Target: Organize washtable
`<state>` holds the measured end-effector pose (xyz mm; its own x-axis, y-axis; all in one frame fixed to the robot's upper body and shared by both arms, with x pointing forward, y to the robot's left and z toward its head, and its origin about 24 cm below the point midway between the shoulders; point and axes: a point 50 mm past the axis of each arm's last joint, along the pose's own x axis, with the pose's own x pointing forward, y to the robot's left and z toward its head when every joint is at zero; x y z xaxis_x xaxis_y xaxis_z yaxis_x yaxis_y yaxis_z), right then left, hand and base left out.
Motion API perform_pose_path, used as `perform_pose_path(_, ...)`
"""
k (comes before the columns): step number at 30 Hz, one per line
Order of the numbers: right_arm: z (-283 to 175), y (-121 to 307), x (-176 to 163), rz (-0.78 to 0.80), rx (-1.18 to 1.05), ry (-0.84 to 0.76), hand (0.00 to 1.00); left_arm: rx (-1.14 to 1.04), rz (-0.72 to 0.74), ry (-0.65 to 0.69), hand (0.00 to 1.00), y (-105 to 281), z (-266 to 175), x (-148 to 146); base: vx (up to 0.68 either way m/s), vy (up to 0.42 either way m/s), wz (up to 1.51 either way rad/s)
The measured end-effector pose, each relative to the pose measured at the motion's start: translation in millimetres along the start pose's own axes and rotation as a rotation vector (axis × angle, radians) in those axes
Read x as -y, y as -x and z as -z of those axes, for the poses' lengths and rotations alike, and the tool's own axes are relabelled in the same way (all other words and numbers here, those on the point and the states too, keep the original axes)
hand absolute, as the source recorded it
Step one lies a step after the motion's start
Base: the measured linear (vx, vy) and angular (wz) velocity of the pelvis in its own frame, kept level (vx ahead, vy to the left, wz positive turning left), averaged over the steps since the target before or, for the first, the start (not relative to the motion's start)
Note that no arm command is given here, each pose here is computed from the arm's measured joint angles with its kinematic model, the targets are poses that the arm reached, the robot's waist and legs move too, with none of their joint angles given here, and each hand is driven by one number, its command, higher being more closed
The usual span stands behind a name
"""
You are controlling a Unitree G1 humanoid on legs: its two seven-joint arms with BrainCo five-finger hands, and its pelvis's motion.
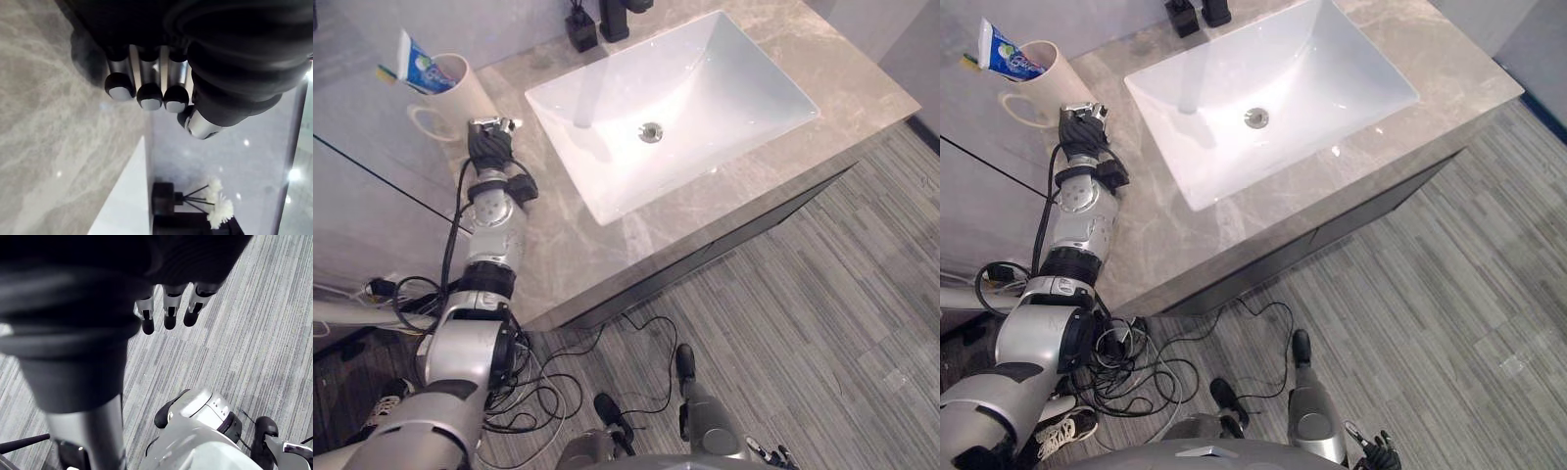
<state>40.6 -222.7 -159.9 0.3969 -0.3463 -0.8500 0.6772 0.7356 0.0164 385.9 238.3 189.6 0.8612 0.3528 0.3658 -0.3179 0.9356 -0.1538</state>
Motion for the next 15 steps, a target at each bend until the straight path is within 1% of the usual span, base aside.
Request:
perform_pose_path(5,-0.1,-0.1,-0.3,-0.001,0.001,0.001,0.00,0.004,0.004,0.001,1.00,0.4,-0.3,1.5,-0.01,-0.004,0.01)
perform_pose_path(7,-0.3,-0.2,-1.0,-0.006,0.001,0.012,0.00,0.017,0.039,0.005,1.00,4.3,-0.9,10.8,0.01,0.010,0.10)
perform_pose_path(10,-0.9,-0.3,-1.3,-0.010,0.004,0.019,0.00,0.030,0.073,0.037,1.00,15.4,2.8,19.6,0.00,0.003,0.02)
perform_pose_path(15,-1.1,-0.3,-1.1,-0.008,0.005,0.019,0.00,0.005,0.114,0.032,1.00,36.5,19.3,20.1,0.00,0.000,0.00)
